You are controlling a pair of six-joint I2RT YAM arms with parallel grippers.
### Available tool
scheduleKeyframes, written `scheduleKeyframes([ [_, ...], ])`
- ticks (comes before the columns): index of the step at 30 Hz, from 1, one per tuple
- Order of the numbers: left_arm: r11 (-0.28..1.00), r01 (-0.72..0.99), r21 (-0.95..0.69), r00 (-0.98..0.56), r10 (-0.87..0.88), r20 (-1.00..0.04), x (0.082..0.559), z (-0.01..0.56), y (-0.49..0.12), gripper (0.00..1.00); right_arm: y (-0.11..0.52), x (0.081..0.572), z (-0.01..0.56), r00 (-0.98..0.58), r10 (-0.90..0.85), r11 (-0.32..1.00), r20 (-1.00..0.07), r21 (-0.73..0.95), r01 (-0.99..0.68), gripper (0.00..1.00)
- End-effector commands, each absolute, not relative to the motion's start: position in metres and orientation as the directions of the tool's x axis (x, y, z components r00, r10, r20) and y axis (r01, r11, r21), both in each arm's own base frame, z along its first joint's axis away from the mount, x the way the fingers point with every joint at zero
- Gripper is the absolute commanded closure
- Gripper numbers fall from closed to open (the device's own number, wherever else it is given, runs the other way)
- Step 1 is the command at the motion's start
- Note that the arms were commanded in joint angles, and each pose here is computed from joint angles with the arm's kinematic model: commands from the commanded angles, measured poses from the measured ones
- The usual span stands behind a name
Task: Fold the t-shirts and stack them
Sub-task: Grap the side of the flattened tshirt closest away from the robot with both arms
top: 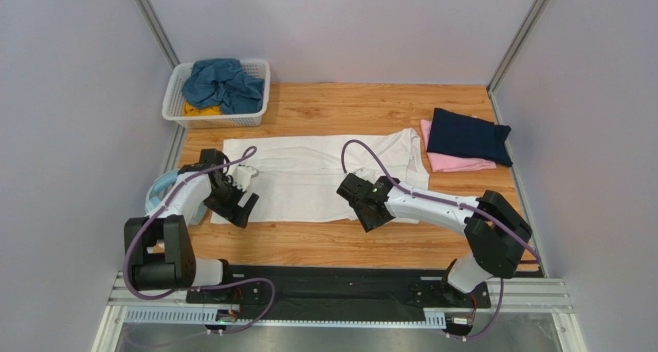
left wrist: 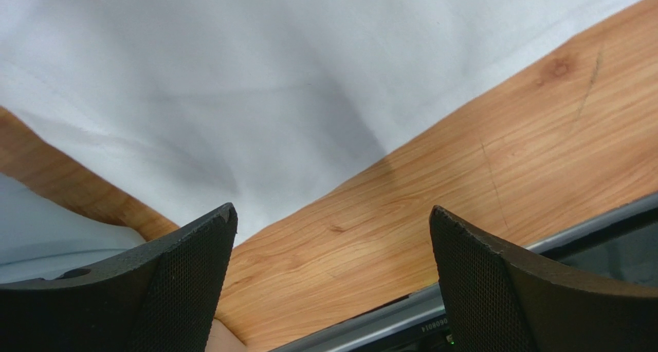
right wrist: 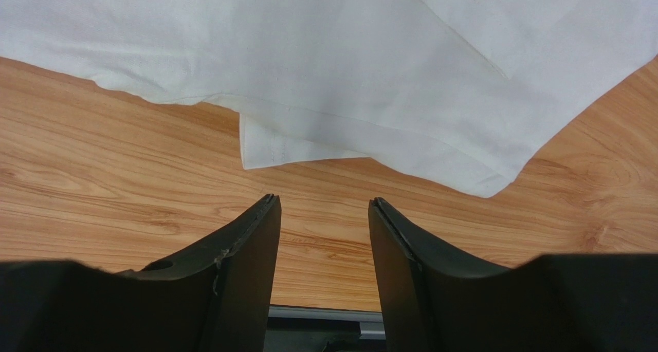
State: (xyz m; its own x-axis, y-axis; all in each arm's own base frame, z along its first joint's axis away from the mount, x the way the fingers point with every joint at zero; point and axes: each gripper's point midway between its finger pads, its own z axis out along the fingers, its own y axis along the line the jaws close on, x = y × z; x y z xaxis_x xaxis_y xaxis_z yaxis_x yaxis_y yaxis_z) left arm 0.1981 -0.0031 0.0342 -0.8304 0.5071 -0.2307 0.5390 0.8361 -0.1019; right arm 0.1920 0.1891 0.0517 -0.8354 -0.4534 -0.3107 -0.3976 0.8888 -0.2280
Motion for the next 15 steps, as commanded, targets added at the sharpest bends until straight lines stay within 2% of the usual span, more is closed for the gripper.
scheduleKeyframes([
  [1,0.878,0.477,-0.044,-0.847,0.446,-0.288,0.221,0.035,0.008,0.00,0.198,0.191,0.043,-0.832,-0.434,0.900,-0.345,-0.196,-0.389,0.49],
  [15,0.905,0.417,-0.085,-0.902,0.400,-0.162,0.200,-0.002,0.014,0.00,0.206,0.186,0.024,-0.838,-0.433,0.901,-0.332,-0.154,-0.405,0.54],
])
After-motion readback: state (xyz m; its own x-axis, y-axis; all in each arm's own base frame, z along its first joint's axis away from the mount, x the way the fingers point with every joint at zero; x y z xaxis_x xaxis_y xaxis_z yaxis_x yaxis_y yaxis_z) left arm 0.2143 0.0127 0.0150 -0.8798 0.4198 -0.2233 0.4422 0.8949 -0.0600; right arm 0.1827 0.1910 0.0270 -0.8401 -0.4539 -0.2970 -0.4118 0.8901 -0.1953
